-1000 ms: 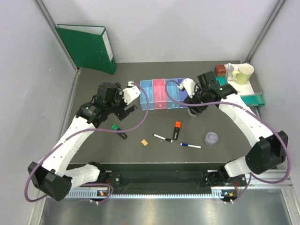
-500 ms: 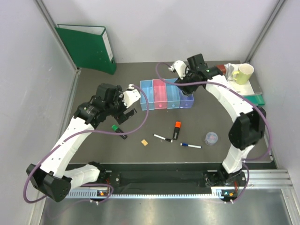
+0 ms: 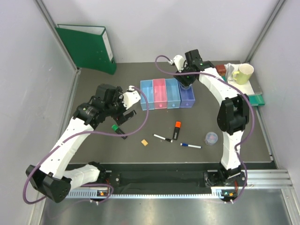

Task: Sort the stationery into containers
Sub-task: Place the stationery in the storage box.

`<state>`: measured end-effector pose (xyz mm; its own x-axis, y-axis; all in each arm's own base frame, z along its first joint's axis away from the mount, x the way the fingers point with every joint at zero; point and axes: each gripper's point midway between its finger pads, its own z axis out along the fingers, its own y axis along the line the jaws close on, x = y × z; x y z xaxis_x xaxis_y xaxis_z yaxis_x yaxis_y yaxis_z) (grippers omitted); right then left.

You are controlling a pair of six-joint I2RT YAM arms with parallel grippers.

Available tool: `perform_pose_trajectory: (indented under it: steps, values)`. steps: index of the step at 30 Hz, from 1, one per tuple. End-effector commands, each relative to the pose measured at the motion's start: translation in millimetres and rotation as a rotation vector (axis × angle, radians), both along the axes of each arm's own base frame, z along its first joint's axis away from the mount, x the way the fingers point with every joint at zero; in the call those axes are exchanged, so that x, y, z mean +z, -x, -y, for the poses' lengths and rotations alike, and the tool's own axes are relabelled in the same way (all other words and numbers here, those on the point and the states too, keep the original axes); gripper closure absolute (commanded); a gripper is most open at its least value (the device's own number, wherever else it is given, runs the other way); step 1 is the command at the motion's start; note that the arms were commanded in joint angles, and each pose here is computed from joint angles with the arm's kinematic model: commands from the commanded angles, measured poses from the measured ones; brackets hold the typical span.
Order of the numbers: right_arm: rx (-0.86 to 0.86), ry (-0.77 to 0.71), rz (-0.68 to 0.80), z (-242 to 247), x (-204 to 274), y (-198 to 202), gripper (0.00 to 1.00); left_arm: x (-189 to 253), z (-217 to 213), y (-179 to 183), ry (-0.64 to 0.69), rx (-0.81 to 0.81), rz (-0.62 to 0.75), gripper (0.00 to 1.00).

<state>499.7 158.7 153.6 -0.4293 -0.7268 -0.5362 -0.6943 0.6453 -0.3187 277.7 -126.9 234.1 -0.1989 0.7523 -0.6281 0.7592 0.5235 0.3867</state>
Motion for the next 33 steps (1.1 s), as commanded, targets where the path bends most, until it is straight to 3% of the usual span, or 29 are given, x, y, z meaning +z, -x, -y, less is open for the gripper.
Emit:
perform_pose_trajectory:
  steps: [1,18,21,22,28,33]
  values:
    - [-0.015,-0.05,0.124,-0.4,34.6,-27.6,0.98,14.2,3.6,-1.6,0.017,-0.024,0.047,0.04]
    - [-0.01,-0.066,0.084,-5.4,4.5,-32.0,0.92,15.0,10.9,-13.8,0.023,-0.022,0.04,0.03]
    - [-0.012,-0.066,0.094,-5.2,7.1,-33.2,0.77,14.3,11.4,-13.4,0.025,-0.023,0.035,0.03]
    - [-0.01,-0.067,0.098,-5.1,9.5,-33.1,0.63,13.4,12.2,-12.4,0.027,-0.025,0.032,0.03]
    - [-0.013,-0.066,0.135,-3.0,25.9,-33.3,0.26,2.3,18.2,-5.2,0.041,-0.068,-0.004,0.03]
    - [-0.021,-0.068,0.158,-0.1,37.9,-32.4,0.13,-14.6,23.5,4.6,0.035,-0.142,-0.038,0.03]
